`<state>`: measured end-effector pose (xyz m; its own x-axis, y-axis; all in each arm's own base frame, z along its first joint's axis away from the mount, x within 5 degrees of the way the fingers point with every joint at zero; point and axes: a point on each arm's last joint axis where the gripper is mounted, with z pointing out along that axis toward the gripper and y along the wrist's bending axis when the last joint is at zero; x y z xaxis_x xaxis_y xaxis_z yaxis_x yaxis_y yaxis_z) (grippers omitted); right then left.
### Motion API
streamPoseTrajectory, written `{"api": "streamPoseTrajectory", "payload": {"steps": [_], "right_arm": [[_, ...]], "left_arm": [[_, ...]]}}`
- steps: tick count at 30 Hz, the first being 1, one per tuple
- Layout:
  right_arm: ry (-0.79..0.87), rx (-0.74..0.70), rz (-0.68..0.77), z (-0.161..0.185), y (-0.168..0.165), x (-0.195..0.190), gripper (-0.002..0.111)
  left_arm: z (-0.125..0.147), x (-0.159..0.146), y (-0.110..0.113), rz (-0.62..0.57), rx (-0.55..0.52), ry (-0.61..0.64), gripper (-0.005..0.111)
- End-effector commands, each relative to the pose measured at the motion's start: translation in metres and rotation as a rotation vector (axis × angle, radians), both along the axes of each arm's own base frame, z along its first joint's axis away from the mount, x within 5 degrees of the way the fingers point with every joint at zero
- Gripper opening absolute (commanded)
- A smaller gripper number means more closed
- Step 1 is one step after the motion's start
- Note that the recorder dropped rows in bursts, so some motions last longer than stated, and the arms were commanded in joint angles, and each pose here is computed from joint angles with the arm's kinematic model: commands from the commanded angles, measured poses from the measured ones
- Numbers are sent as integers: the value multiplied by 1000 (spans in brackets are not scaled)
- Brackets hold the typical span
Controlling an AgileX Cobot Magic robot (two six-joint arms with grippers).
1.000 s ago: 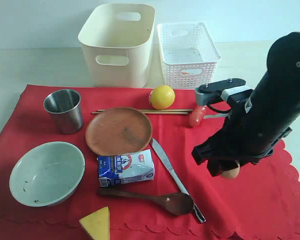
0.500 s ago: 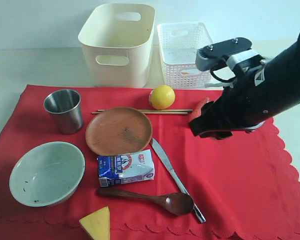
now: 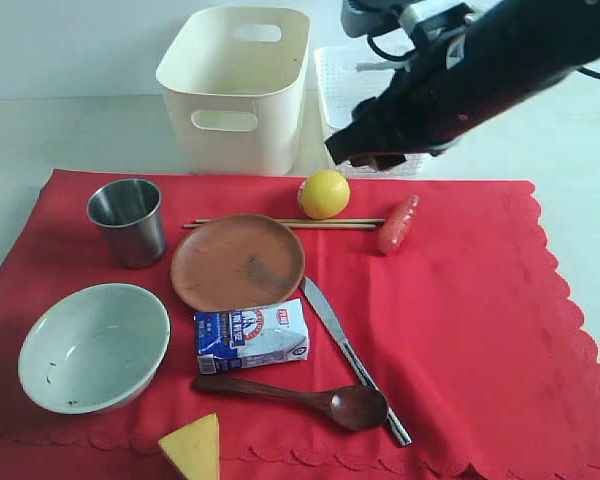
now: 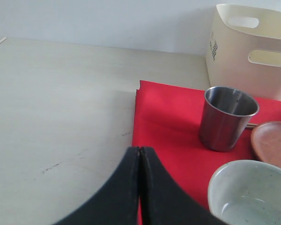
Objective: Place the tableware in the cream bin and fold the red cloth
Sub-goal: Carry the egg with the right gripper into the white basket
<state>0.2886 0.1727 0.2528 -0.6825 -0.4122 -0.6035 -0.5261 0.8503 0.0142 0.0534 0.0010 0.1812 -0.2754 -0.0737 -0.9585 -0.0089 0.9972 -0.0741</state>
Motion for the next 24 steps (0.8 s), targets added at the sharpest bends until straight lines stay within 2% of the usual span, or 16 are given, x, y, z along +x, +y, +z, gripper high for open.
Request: {"api": "streamPoseTrajectory", "payload": {"steps": [1, 6, 12, 24], "right_arm": [[-23, -41, 12, 1, 13, 28, 7], [-19, -36, -44, -1, 14, 65, 7], [-36, -7, -143, -3, -4, 111, 7], [-30, 26, -277, -38, -34, 180, 7]], "left_arm": [[0, 0, 0, 2, -6, -11, 0], [0, 0, 0, 2, -6, -11, 0], [0, 0, 0, 2, -6, -11, 0], [0, 0, 0, 2, -6, -11, 0]]}}
